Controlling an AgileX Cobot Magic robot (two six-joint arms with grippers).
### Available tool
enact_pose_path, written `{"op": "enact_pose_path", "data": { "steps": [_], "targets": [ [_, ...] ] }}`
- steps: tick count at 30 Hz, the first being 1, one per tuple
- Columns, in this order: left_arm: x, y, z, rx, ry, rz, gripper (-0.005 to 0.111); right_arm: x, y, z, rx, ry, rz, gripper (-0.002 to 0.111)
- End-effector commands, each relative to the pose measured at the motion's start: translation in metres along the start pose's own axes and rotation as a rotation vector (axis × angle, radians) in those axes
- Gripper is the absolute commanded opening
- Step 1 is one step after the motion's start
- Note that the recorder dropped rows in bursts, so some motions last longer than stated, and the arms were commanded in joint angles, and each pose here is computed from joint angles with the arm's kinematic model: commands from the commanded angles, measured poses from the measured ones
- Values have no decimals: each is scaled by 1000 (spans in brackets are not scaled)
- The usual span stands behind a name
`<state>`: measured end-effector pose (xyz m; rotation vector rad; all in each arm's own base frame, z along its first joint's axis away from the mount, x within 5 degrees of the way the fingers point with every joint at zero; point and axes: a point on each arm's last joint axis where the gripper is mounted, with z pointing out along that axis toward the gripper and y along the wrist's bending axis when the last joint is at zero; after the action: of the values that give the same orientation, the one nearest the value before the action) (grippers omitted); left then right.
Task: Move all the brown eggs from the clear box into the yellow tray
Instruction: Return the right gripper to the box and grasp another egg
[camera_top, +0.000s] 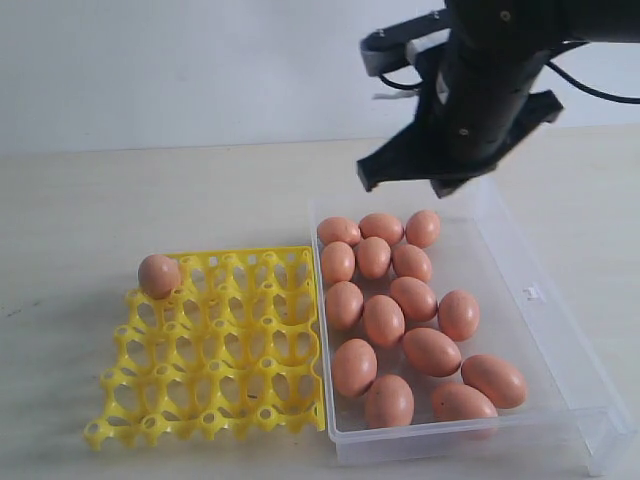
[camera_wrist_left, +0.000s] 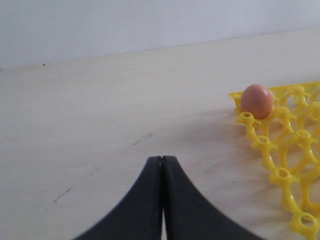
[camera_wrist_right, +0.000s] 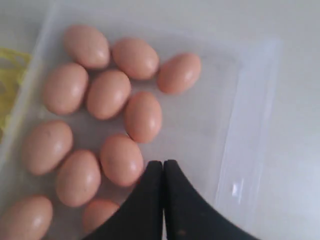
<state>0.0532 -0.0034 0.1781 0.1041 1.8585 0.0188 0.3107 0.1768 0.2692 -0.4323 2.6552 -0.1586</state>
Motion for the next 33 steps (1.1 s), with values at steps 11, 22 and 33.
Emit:
{"op": "enact_pose_path", "data": {
  "steps": [11,22,33],
  "targets": [
    [-3,0,-1,1,-19,-8,0,56,-28,62,-146,188,421,61],
    [-3,0,-1,1,-19,-6,0,61,-28,107,-144,221,607,60],
    [-3,0,-1,1,-19,-8,0,65,-26,128,-127,239,640,56]
  ]
}}
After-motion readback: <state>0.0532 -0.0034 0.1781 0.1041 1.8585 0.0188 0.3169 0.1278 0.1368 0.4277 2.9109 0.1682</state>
